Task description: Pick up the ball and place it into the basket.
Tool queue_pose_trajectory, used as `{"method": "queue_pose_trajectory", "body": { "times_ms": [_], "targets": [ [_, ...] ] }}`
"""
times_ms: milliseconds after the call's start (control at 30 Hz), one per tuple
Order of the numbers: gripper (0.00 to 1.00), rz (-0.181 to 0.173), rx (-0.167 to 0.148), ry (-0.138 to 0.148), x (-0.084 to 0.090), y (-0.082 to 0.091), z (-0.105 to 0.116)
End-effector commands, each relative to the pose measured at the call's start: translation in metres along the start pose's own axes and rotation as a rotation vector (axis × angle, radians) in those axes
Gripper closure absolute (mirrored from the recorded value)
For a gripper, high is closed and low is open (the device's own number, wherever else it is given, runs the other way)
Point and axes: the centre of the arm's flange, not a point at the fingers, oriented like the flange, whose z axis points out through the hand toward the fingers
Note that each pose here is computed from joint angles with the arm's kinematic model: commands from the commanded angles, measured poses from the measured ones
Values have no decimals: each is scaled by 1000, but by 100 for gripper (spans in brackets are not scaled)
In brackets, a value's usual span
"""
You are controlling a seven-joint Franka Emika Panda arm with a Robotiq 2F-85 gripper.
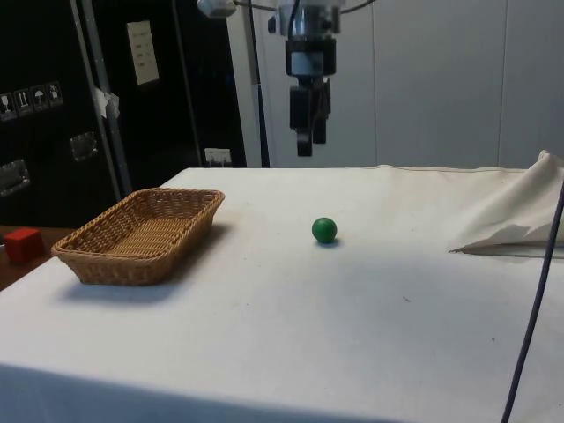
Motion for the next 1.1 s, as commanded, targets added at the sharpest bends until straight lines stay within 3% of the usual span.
{"method": "queue_pose_trajectory", "body": {
  "times_ms": [0,200,267,300,400,533,567,600,833,900,933,1067],
  "targets": [
    [0,-1,2,13,-2,0,4],
    [0,3,1,28,-11,-1,23],
    [0,4,-11,20,-11,1,25],
    [0,4,0,32,-12,-1,28],
    [0,11,-1,32,-14,-1,41],
    [0,19,0,27,-15,0,54],
    [0,19,-13,16,-14,3,55],
    [0,20,0,27,-16,0,57],
    [0,32,5,18,-18,1,79],
    [0,34,-9,1,-17,4,85],
    [0,34,2,14,-18,1,87],
    [0,35,-7,11,-18,4,97]
  ]
}}
